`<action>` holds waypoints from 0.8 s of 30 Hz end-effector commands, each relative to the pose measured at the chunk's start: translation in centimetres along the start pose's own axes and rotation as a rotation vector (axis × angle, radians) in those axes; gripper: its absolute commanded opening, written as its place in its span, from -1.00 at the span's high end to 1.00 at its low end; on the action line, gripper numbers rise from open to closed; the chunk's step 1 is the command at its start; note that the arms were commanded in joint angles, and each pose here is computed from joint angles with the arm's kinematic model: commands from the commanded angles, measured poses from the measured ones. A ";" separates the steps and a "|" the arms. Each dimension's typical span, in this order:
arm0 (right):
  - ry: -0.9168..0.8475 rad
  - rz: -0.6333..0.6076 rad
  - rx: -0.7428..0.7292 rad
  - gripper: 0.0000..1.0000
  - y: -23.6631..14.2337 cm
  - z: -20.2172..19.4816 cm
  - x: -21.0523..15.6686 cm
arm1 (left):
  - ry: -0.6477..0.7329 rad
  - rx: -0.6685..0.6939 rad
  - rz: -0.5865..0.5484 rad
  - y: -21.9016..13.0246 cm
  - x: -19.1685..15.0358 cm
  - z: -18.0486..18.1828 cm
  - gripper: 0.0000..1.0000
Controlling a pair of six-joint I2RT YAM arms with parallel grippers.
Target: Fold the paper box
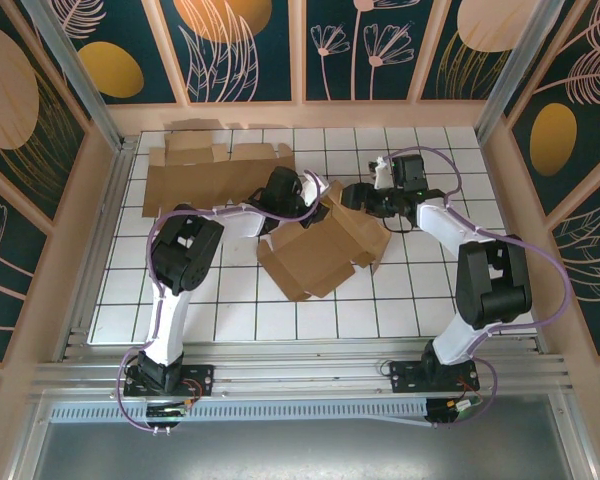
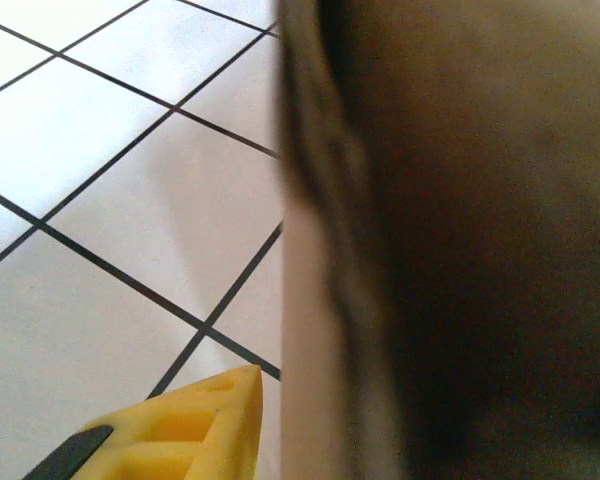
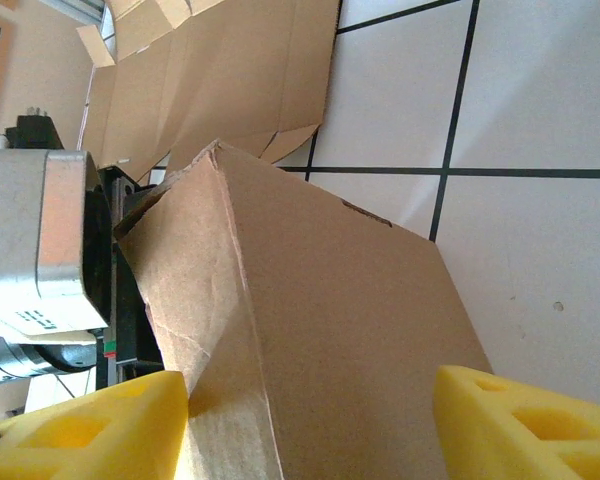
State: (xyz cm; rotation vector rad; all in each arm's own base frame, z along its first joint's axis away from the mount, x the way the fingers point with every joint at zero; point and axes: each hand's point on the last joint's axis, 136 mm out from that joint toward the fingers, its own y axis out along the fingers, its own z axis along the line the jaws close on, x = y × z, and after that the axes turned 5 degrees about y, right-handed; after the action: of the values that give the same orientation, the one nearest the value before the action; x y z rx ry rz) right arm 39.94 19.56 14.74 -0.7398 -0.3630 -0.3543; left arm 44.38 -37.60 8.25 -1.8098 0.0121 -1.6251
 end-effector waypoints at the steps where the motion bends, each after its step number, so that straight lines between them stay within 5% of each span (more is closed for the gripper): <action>1: -0.032 -0.028 -0.032 -0.33 -0.7 0.4 0.3 | 0.064 0.041 -0.054 -1.3 2.7 0.4 0.48; 9: -0.043 -0.049 -0.042 -0.40 -0.9 0.9 0.6 | -0.001 0.095 -0.102 -0.6 3.3 1.7 0.92; 15: -0.024 -0.213 -0.133 -0.64 -3.8 1.5 4.0 | -0.097 0.255 -0.106 -1.8 3.1 3.6 0.98; 24: 0.276 -0.570 -0.305 -0.66 -12.5 1.6 8.3 | -0.377 0.593 -0.094 -3.6 1.3 8.1 0.89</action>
State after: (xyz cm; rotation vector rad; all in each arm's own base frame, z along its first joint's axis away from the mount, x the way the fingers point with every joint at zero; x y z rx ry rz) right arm 41.84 13.46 23.56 -0.8745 -0.3540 -0.8408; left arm 49.04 -33.12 9.01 -1.6451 -0.4527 -1.2749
